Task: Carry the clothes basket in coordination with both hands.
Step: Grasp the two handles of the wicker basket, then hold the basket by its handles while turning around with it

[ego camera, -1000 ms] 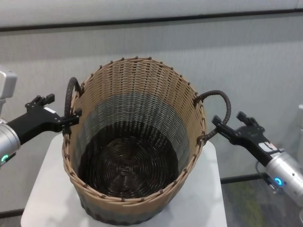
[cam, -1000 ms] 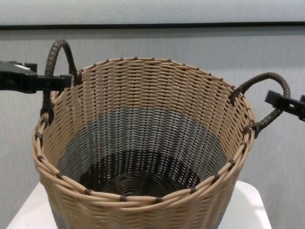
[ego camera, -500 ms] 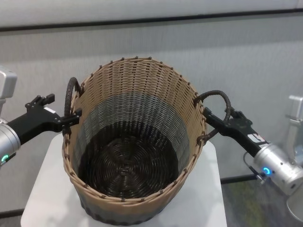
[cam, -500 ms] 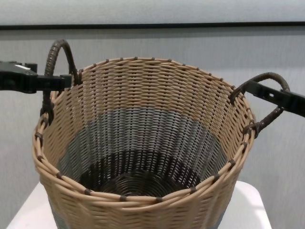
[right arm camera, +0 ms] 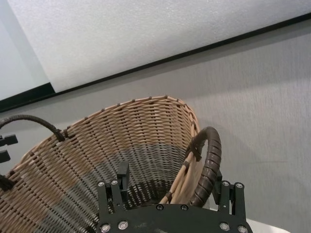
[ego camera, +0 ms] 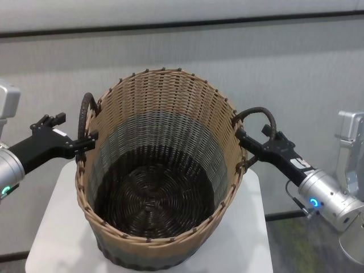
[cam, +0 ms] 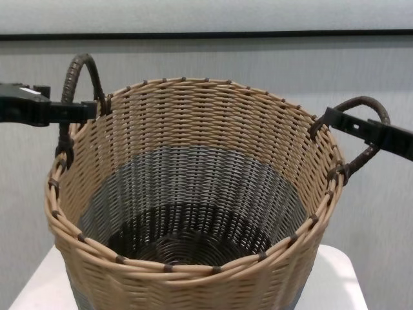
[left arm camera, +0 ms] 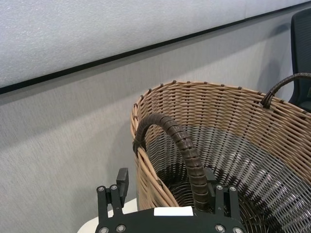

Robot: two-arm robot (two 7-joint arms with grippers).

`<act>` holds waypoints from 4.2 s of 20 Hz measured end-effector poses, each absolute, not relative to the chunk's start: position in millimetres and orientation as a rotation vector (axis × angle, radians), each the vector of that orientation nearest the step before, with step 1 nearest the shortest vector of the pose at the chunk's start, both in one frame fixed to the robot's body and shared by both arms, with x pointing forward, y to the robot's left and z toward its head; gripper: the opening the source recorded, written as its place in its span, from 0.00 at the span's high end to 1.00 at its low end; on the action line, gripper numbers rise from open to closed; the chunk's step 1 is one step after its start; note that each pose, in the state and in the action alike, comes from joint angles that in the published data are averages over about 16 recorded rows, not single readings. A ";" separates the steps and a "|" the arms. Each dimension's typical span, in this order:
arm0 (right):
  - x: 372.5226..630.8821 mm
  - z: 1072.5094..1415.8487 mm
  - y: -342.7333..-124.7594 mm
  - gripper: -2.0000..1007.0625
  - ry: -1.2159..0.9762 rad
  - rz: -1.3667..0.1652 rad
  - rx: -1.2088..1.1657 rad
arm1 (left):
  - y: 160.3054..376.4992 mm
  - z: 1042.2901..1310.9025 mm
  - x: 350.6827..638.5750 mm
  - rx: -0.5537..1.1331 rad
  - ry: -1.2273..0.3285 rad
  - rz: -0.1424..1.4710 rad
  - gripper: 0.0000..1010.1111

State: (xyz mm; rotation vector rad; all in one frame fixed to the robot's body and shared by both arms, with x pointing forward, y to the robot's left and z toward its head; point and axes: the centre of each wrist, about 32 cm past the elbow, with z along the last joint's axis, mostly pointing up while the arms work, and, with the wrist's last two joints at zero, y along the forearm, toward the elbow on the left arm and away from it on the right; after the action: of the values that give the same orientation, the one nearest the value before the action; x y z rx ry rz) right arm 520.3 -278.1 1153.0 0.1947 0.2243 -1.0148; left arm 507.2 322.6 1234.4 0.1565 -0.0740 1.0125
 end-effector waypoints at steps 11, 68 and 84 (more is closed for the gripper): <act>519.4 1152.8 -277.7 0.06 0.229 -1.015 0.188 | 322.6 1234.4 507.2 0.156 -0.074 1.012 0.03; 518.7 1153.2 -278.3 0.91 0.222 -1.009 0.189 | 322.4 1234.3 507.1 0.155 -0.076 1.011 1.00; 518.6 1173.1 -278.1 0.91 0.100 -0.969 0.131 | 325.0 1244.2 503.0 0.115 -0.116 1.033 1.00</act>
State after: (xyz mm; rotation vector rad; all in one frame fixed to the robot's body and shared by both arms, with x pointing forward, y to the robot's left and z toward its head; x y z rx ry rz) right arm 518.6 -278.1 1173.1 0.1315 0.0996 -0.9688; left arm 503.0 325.0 1244.2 0.1151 -0.1164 1.0331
